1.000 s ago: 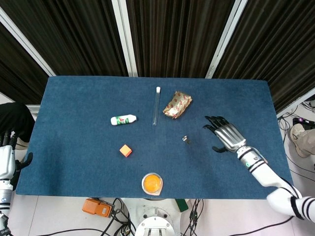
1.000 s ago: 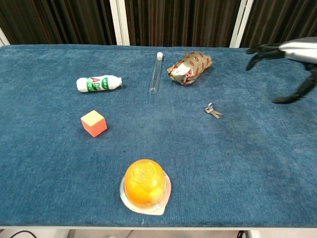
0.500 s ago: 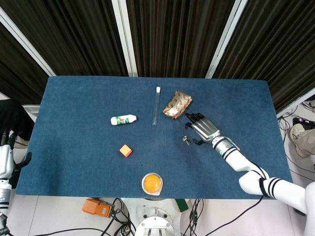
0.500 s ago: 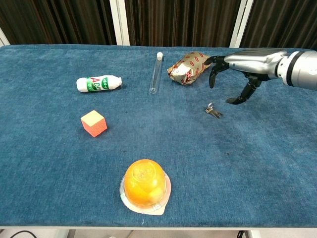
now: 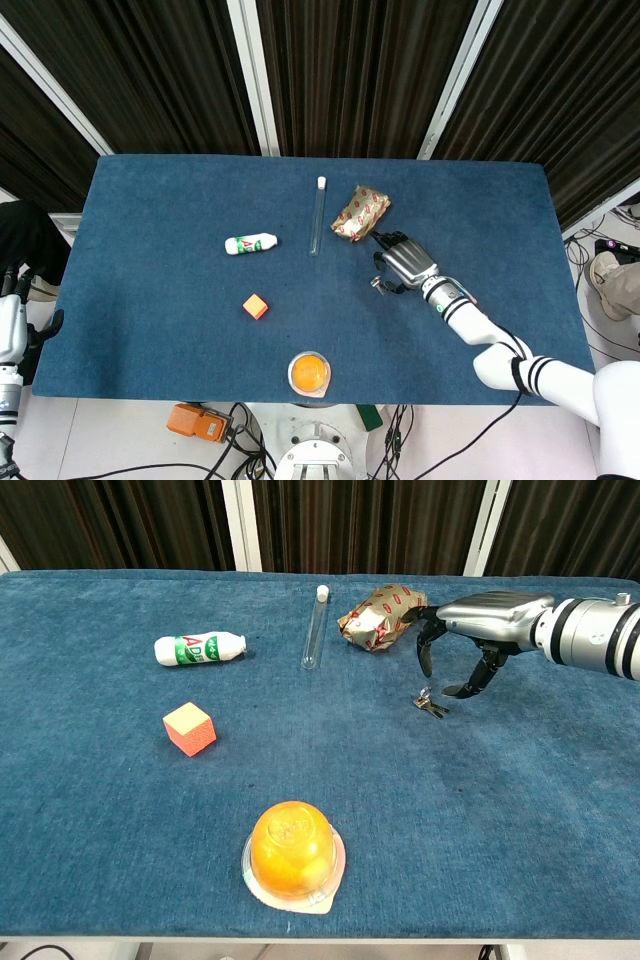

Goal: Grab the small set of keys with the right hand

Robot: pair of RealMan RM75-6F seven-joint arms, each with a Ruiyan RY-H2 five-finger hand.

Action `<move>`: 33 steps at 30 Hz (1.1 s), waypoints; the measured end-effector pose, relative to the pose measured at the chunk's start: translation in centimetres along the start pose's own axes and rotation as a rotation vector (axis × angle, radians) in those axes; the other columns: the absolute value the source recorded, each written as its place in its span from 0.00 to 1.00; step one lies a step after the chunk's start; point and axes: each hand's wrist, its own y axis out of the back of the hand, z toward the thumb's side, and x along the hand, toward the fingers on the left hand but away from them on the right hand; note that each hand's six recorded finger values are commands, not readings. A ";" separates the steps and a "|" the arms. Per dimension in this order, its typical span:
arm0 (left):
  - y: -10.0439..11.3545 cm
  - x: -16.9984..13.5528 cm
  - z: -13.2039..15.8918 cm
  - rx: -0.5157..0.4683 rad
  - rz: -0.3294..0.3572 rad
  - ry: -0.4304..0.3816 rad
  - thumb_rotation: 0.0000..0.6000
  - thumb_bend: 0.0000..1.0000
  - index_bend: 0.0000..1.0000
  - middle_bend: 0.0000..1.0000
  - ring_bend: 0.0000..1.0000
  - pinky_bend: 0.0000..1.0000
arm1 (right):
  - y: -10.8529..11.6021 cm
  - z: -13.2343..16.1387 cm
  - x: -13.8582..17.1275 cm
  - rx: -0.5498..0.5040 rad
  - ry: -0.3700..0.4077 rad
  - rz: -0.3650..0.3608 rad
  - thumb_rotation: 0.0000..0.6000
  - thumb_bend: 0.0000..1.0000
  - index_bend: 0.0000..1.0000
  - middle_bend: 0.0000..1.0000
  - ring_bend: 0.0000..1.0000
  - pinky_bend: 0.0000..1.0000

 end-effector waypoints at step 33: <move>0.0 0.1 -0.3 -0.020 -0.011 0.021 1.00 0.33 0.18 0.04 0.04 0.15 | -0.2 1.0 -1.4 0.014 0.020 -0.011 1.00 0.56 0.71 0.07 0.21 0.21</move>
